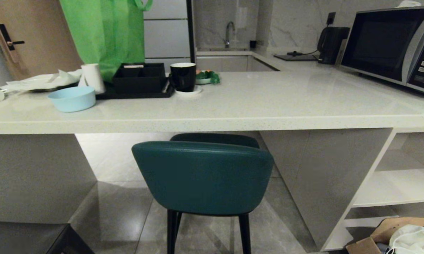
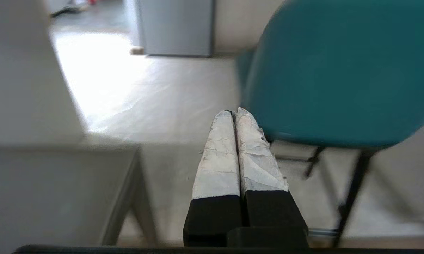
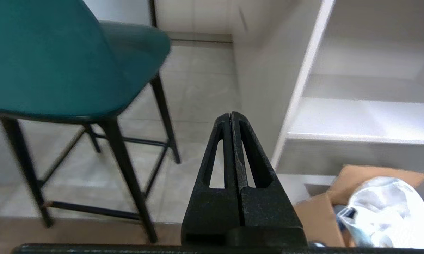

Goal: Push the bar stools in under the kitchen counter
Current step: Pull the blue chair out from under the dining table

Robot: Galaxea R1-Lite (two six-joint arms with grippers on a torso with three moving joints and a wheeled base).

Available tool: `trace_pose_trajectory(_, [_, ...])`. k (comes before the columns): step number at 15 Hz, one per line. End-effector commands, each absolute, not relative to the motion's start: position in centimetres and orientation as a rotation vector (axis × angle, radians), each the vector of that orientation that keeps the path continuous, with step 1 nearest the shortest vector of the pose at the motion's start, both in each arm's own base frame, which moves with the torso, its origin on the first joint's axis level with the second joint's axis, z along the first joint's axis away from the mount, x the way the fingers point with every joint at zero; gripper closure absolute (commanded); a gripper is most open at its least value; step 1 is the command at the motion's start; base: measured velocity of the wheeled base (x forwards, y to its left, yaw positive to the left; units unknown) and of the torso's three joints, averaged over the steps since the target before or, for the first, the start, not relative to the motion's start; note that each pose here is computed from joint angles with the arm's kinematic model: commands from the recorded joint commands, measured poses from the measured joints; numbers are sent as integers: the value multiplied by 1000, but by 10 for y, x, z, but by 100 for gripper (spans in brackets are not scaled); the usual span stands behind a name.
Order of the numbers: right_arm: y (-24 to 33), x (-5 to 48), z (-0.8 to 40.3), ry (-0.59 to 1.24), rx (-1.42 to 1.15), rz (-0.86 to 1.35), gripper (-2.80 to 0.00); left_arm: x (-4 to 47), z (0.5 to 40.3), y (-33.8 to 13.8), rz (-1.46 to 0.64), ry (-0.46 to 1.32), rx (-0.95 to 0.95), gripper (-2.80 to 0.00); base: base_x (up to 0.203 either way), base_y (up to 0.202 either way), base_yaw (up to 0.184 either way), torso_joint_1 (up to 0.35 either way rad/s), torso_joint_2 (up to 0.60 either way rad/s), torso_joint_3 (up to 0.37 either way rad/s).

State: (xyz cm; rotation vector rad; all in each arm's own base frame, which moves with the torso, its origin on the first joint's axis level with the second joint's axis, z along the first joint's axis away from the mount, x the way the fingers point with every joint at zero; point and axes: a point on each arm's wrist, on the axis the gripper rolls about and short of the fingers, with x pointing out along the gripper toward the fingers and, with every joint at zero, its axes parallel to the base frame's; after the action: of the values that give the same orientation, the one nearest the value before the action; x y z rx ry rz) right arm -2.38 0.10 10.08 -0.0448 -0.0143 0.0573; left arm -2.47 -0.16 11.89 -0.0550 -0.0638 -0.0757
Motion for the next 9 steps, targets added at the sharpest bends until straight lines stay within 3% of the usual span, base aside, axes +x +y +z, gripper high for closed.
trace_pose_trajectory(1, [1,-8,120,82,-24,75,0,1,144,-2,-95,52,-82,0,0,0,0,0,0,0])
trace_pose_trajectory(5, [3,61,154,200,14,116,0,96,165,-6,-149,195,-119,0,0,0,0,0,0,0])
trace_pose_trajectory(9, [28,139,149,250,19,283,0,176,130,-12,-246,216,-82,0,0,0,0,0,0,0])
